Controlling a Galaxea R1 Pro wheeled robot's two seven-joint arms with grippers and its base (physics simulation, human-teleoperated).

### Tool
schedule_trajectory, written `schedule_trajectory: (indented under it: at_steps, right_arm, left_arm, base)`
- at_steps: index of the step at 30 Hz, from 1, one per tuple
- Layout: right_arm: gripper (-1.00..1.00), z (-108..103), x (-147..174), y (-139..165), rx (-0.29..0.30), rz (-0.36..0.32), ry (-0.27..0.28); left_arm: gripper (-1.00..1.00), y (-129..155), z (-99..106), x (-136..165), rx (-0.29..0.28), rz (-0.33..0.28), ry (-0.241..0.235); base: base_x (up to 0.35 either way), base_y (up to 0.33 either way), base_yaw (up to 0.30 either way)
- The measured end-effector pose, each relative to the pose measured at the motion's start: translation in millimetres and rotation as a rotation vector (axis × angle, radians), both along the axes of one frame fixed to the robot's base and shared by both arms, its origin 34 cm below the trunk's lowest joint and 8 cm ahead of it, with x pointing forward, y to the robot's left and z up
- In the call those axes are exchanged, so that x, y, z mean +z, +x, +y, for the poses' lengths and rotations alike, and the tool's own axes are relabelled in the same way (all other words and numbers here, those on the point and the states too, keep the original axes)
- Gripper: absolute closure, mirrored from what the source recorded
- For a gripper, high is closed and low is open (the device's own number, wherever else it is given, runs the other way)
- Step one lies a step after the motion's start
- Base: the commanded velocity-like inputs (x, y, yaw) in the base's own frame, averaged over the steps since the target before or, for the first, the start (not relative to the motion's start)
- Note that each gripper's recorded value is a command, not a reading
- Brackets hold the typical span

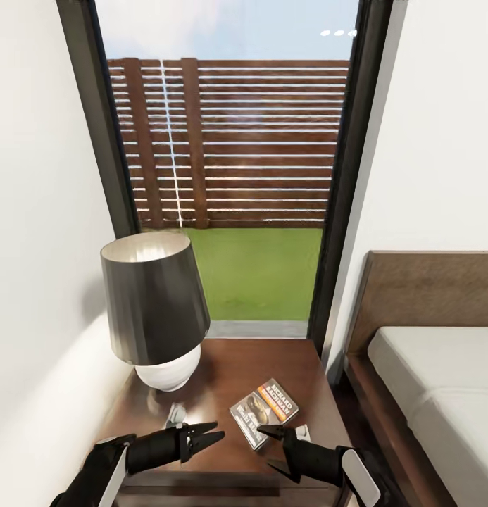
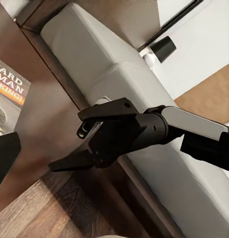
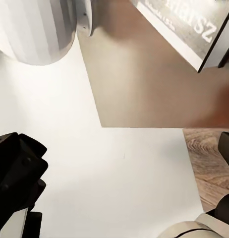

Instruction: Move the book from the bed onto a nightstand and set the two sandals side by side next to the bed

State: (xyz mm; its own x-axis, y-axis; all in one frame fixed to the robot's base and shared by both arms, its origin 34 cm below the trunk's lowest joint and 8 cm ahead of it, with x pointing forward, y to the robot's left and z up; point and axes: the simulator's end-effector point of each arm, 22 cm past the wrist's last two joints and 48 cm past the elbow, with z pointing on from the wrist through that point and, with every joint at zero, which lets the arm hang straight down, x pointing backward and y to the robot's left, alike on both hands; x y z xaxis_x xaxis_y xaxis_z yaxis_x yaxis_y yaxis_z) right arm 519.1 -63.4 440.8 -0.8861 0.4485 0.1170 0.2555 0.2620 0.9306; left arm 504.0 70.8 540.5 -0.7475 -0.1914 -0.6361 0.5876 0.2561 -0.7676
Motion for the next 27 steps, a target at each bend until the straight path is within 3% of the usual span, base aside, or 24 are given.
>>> schedule_trajectory:
  at_steps: [27]
  right_arm:
    - [-1.00,1.3,59.9,15.0,0.000,-0.008,-0.002]
  left_arm:
    - [-1.00,13.8,0.2,58.4,-0.002,0.001,0.004]
  base:
    - [0.000,0.000,0.000]
